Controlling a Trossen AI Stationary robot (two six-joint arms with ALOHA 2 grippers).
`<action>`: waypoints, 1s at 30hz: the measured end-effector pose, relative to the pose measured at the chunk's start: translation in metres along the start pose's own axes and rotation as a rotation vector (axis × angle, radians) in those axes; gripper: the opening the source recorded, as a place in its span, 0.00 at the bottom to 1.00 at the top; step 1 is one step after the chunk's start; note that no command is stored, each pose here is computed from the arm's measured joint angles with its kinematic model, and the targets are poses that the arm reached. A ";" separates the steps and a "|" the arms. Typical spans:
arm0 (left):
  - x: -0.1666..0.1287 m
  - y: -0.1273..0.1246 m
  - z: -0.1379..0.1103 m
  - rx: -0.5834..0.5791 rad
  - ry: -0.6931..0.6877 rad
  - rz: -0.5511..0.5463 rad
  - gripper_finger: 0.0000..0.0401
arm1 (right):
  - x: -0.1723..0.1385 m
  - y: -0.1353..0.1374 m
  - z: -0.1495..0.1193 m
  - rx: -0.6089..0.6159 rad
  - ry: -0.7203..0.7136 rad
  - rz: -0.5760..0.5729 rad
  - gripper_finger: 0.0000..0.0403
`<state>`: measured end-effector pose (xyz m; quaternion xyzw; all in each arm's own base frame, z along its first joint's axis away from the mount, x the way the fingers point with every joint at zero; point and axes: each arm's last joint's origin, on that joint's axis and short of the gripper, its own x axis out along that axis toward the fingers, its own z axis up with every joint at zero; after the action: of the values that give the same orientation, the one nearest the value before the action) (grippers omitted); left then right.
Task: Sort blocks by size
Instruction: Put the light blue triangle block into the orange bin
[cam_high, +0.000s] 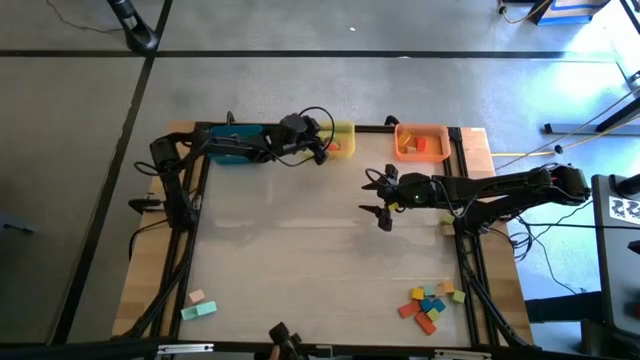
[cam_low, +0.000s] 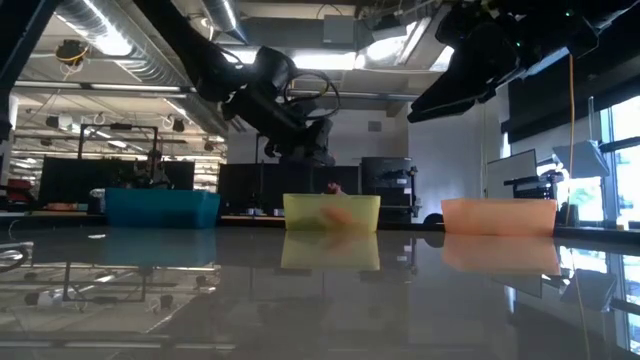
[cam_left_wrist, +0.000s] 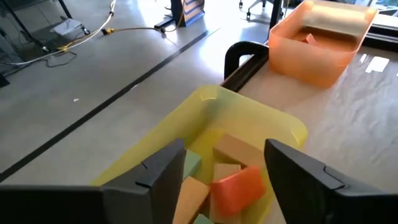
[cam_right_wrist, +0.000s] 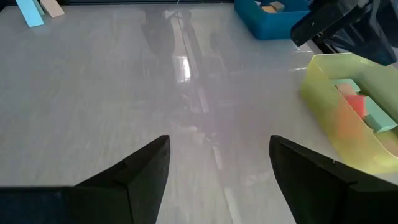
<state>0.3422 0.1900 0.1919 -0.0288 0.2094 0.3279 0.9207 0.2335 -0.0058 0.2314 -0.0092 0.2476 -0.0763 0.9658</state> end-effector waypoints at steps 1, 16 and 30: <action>-0.002 0.000 0.001 0.004 0.005 -0.001 0.53 | 0.000 0.000 0.000 0.000 0.000 0.000 0.68; -0.137 -0.045 0.056 0.263 0.066 -0.213 0.53 | 0.000 0.000 -0.001 -0.001 0.006 0.001 0.68; -0.228 -0.108 0.004 0.347 0.511 -0.436 0.53 | 0.000 0.000 -0.001 -0.002 0.014 0.001 0.68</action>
<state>0.2511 -0.0290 0.2789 0.0030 0.4736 0.0659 0.8783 0.2329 -0.0057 0.2303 -0.0096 0.2544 -0.0755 0.9641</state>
